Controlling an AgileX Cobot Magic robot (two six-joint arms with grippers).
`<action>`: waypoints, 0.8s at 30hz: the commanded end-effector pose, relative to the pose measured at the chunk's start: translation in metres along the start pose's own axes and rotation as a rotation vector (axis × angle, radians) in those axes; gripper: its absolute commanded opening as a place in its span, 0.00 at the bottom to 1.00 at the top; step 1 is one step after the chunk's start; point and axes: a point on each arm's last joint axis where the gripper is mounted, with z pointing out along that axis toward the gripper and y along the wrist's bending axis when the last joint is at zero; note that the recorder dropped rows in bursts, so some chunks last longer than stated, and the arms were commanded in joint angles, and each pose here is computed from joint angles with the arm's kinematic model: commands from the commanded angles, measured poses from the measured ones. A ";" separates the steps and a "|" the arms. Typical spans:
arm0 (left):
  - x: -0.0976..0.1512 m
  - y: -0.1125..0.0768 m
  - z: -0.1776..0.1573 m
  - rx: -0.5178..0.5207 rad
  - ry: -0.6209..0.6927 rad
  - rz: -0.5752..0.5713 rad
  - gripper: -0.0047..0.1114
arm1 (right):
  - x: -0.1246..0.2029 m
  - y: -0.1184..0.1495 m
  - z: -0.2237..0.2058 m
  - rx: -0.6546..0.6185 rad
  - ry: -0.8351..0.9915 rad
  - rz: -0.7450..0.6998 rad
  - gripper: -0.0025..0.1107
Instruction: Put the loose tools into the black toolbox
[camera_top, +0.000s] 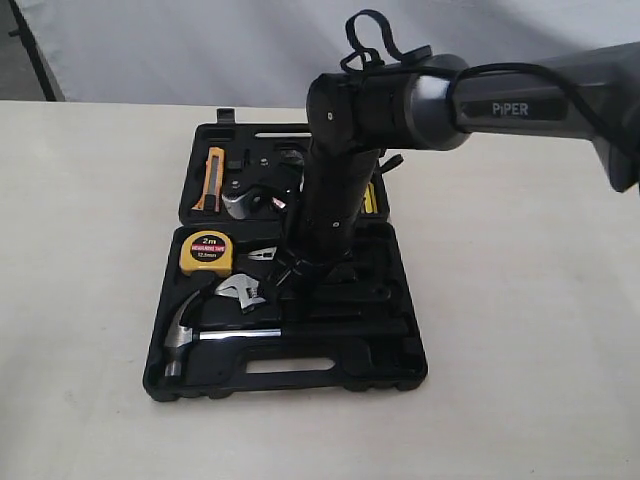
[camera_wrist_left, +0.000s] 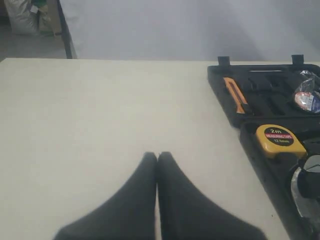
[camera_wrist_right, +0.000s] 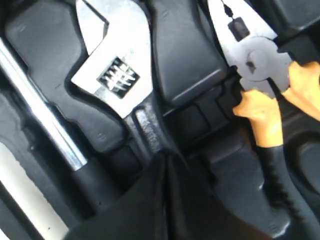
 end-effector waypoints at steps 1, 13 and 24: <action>0.002 0.000 -0.001 0.014 -0.007 -0.022 0.05 | -0.005 -0.003 -0.011 0.013 0.001 -0.001 0.02; 0.002 0.000 -0.001 0.014 -0.007 -0.022 0.05 | 0.018 -0.014 -0.044 -0.004 0.154 0.107 0.02; 0.002 0.000 -0.001 0.014 -0.007 -0.022 0.05 | 0.039 -0.009 -0.023 -0.058 0.240 0.140 0.02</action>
